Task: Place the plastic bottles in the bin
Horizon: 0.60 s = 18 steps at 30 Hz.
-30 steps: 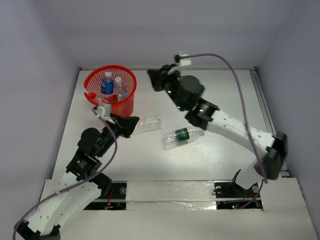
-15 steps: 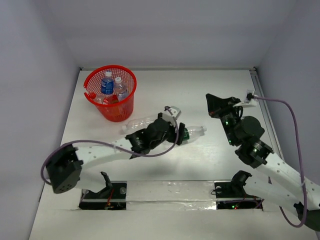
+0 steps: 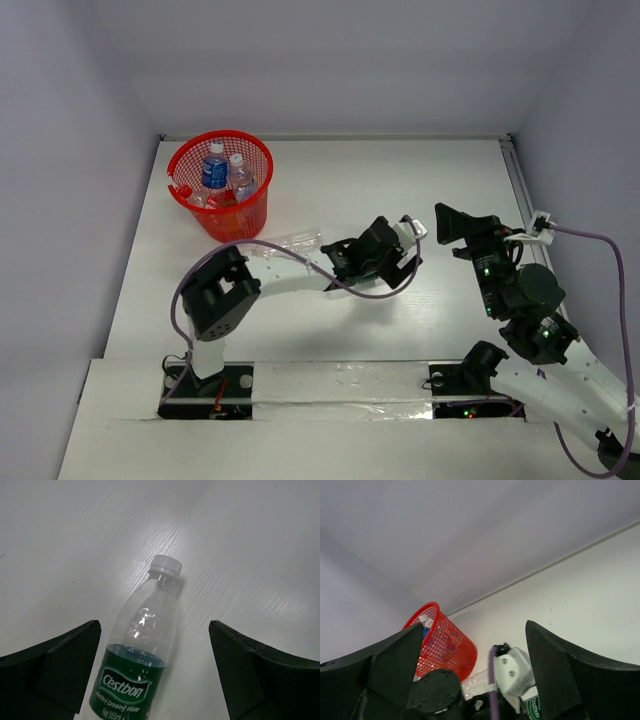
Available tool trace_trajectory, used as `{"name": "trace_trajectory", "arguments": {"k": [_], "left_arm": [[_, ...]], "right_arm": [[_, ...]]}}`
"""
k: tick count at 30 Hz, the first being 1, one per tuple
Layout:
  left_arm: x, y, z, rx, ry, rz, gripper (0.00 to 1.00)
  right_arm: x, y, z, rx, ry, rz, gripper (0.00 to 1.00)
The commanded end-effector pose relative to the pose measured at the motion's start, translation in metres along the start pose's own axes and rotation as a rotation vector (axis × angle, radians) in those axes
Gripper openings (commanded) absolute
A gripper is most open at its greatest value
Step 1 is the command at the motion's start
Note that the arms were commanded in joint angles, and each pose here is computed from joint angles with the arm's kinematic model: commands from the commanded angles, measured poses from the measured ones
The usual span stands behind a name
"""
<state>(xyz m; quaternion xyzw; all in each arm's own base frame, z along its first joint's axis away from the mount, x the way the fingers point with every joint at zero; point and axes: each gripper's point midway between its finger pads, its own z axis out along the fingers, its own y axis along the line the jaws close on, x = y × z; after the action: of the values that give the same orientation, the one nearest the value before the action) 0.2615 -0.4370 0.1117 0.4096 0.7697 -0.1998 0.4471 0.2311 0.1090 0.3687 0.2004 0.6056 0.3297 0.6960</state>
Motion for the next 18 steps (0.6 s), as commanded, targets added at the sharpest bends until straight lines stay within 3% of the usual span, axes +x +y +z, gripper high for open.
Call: {"name": "trace_trajectory", "arguments": {"k": [1,7,11,18], "left_arm": [[0.002,-0.009,0.013,0.057,0.051,0.098,0.89],[0.025,-0.008,0.038,0.040,0.125,0.114,0.83],[0.022,-0.013,0.044,0.057,0.110,0.099,0.78],[0.005,-0.006,0.034,0.025,0.071,0.090,0.55]], "right_arm": [[0.008,-0.012,-0.004,0.030,0.024,-0.022,0.88],[0.003,-0.016,-0.011,0.026,0.013,-0.024,0.88],[0.006,-0.014,-0.011,0.015,0.027,-0.040,0.88],[0.007,-0.014,-0.012,0.011,0.048,-0.058,0.85]]}}
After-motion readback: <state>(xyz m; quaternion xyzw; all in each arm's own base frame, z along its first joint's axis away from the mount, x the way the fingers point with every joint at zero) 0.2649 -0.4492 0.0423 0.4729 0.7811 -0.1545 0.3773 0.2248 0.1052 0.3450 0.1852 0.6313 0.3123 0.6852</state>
